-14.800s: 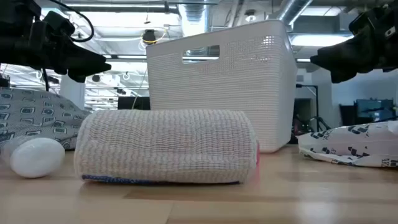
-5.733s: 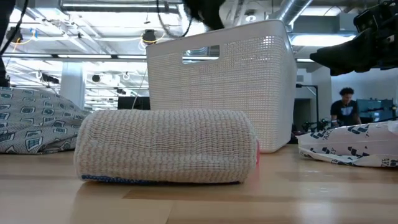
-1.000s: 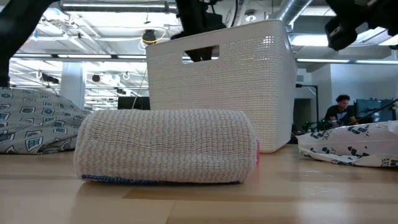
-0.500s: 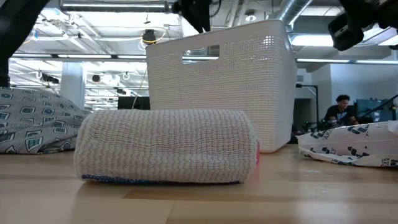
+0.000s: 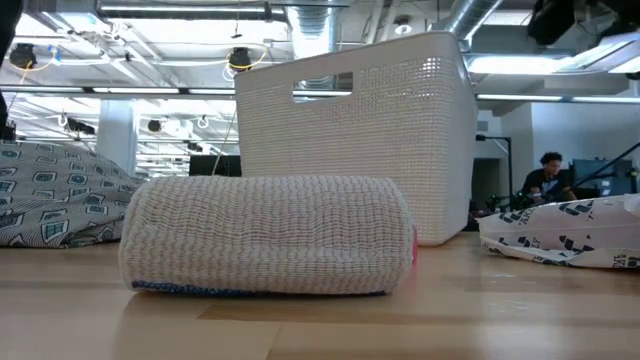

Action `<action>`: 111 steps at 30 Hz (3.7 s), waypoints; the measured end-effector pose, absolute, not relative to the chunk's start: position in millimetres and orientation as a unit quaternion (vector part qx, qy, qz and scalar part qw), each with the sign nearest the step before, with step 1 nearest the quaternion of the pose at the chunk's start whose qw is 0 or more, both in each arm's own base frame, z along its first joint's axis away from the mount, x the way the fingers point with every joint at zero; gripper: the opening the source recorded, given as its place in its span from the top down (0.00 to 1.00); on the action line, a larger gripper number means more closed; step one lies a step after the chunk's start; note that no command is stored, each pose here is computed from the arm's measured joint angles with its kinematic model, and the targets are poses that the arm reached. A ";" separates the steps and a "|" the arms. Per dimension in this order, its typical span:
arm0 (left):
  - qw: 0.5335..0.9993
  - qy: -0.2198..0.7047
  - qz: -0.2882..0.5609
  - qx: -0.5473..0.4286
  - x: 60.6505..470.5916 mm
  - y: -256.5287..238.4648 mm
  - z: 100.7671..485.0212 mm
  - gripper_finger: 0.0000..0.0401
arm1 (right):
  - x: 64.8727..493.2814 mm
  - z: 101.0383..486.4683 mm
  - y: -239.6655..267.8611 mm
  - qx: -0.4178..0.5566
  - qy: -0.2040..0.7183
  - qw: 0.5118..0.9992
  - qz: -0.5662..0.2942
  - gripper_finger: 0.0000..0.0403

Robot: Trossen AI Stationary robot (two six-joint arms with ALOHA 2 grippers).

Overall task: Pick & place medical supplies in basket/bin
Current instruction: Put the white bandage into the white bin

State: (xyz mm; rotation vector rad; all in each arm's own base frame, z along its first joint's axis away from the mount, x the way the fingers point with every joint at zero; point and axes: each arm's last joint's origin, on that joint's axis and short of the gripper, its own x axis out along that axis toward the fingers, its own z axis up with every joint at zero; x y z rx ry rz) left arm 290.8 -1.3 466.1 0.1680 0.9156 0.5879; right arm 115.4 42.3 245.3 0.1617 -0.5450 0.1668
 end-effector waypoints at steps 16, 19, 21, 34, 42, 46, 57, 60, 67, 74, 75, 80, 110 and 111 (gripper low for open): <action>0.892 0.381 0.235 0.063 261.4 -47.4 484.1 0.56 | 170.3 230.8 35.8 0.216 -0.150 0.964 -0.040 0.68; 0.895 0.380 0.222 0.069 260.0 -54.9 484.1 0.56 | 181.5 242.0 40.0 0.204 -0.149 0.968 0.017 0.68; 0.897 0.380 0.216 0.071 259.1 -58.6 484.1 0.56 | 189.4 258.2 47.8 0.159 -0.160 0.972 0.066 0.68; 0.912 0.353 0.197 0.072 237.8 -68.7 495.4 0.56 | 251.3 338.5 130.9 -0.063 0.150 0.984 0.074 0.66; 0.921 0.330 0.204 0.027 221.8 -64.8 504.4 0.56 | 304.8 299.9 170.1 -0.007 0.269 0.947 0.178 0.52; 0.923 0.325 0.206 0.015 219.8 -64.6 505.6 0.56 | 327.4 279.5 181.8 -0.012 0.295 0.941 0.168 0.45; 0.924 0.329 0.197 0.016 220.5 -67.8 504.7 0.56 | 375.0 225.8 210.1 -0.022 0.350 0.922 0.162 0.40; 0.924 0.331 0.192 0.015 220.5 -68.0 504.5 0.56 | 383.5 210.3 215.2 -0.026 0.369 0.915 0.162 0.40; 0.924 0.342 0.168 0.027 220.5 -69.1 504.0 0.56 | 390.6 169.7 213.7 -0.058 0.456 0.878 0.132 0.40; 0.924 0.342 0.168 0.027 220.5 -69.1 504.0 0.56 | 396.5 138.5 213.6 -0.040 0.491 0.862 0.122 0.40; 0.924 0.342 0.168 0.027 220.5 -69.2 504.0 0.56 | 397.0 134.1 213.6 -0.040 0.495 0.859 0.120 0.40; 0.924 0.342 0.168 0.027 220.5 -69.1 504.0 0.56 | 399.3 118.9 214.2 -0.011 0.512 0.852 0.104 0.41; 0.924 0.340 0.173 0.024 220.6 -69.0 504.0 0.56 | 353.8 243.8 218.4 -0.004 0.400 0.916 0.029 0.69; 0.924 0.340 0.173 0.024 220.6 -69.0 504.0 0.56 | 349.2 255.6 213.9 -0.002 0.388 0.922 0.011 0.69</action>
